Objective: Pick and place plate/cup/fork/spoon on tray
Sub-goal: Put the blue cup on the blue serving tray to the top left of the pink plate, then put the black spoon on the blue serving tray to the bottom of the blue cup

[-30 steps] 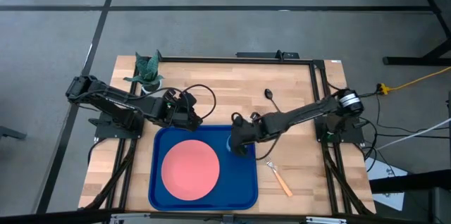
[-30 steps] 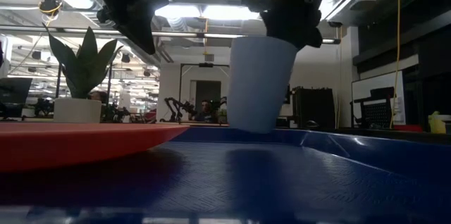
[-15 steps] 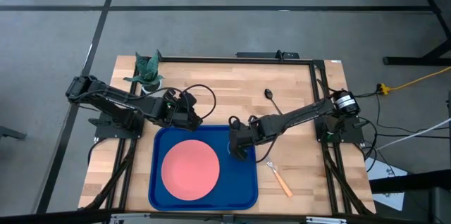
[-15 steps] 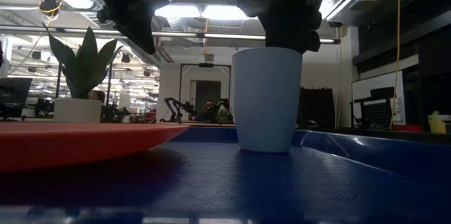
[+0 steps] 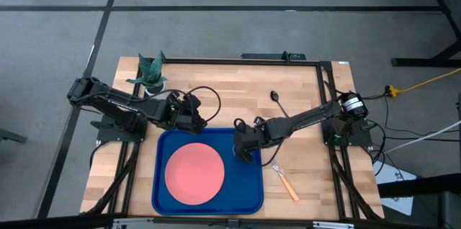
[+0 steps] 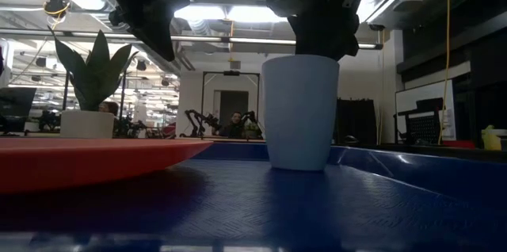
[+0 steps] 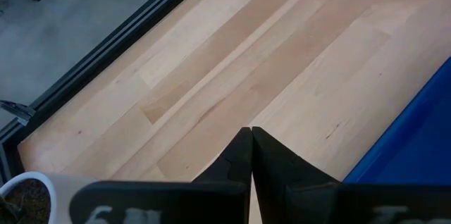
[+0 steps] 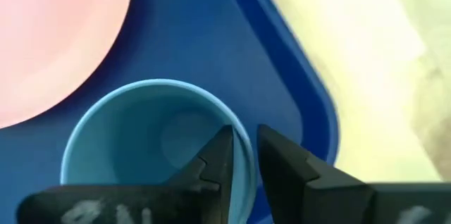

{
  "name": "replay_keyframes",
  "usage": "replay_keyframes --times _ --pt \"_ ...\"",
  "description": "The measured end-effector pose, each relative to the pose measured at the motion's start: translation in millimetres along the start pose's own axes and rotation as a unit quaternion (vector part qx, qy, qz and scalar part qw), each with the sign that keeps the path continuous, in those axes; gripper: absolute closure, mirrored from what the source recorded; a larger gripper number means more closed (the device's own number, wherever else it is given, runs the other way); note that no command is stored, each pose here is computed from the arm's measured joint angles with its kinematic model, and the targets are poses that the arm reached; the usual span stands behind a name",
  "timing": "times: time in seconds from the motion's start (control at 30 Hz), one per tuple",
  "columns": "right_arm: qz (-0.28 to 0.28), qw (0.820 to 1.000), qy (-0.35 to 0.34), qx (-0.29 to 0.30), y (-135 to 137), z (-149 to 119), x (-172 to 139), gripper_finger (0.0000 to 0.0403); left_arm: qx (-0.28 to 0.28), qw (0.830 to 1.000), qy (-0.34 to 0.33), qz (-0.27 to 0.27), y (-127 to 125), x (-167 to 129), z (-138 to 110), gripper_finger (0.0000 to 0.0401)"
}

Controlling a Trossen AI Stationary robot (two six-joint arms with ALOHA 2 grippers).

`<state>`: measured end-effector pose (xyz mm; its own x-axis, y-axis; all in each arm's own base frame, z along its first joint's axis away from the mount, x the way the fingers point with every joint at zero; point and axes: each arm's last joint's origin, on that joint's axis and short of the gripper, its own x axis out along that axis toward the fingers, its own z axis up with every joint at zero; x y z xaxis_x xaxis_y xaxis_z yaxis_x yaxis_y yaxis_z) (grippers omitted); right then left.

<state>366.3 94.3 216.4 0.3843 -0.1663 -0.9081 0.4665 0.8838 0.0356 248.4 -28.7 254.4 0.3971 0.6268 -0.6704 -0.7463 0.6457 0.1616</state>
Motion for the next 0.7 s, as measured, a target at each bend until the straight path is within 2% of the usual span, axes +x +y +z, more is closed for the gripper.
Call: replay_keyframes --times 0.43,0.63,0.7 --pt "-0.023 0.999 -0.025 -0.025 10.3 0.8 -18.0 0.0284 0.0 1.0 0.0 0.0 0.0 0.0 0.0 0.0401" --pt "-0.078 0.996 -0.034 -0.031 18.0 -3.3 -47.0 0.0282 0.0 1.0 0.0 0.0 0.0 0.0 0.0 0.0401" --pt "-0.114 0.993 -0.02 -0.039 19.0 -11.5 -61.6 0.0282 0.0 1.0 0.0 0.0 -0.1 0.1 0.0 0.0401"
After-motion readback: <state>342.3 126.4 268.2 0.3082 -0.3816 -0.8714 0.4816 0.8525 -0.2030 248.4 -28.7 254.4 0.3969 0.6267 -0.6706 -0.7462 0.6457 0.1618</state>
